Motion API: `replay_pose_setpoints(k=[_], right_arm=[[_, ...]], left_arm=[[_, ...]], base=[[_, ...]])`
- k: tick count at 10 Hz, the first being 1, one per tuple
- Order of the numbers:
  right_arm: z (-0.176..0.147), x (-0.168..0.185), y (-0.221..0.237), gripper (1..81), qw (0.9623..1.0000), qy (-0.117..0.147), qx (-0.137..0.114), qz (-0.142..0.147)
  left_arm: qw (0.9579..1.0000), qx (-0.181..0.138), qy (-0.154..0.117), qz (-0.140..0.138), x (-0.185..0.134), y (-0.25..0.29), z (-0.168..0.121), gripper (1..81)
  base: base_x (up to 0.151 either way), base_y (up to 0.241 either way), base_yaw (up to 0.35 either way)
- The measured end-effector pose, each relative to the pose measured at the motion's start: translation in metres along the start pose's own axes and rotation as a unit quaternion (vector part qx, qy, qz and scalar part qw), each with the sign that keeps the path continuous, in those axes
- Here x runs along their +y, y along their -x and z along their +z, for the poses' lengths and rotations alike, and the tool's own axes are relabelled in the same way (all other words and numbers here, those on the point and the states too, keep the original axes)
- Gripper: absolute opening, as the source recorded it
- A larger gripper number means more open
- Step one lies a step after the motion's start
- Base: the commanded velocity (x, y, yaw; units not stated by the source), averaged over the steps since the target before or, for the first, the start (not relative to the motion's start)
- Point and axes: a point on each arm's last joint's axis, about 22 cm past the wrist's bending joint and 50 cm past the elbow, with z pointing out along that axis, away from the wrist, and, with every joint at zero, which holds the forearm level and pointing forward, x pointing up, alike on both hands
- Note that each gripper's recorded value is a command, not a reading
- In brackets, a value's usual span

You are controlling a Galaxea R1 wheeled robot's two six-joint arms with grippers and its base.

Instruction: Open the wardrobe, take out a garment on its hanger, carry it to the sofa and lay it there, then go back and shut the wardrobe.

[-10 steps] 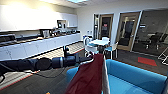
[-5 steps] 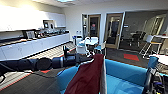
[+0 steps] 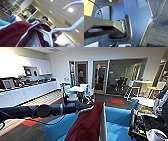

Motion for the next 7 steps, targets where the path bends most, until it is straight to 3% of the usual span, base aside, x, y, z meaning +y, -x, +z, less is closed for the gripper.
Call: replay_pose_setpoints(k=[4,7], right_arm=[[0.0006,-0.0022,0.0003,81.1,1.0,-0.001,0.0,0.0],[0.0009,-0.0032,0.0,81.1,1.0,-0.002,0.0,0.0]], left_arm=[[1.0,-0.002,-0.004,-0.001,-0.0033,0.0014,-0.0027,1.0],[0.9999,-0.008,-0.008,-0.001,-0.0062,0.0028,-0.0023,1.0]], base=[[0.0,0.0,-0.324],[0.0,0.0,-0.229]])
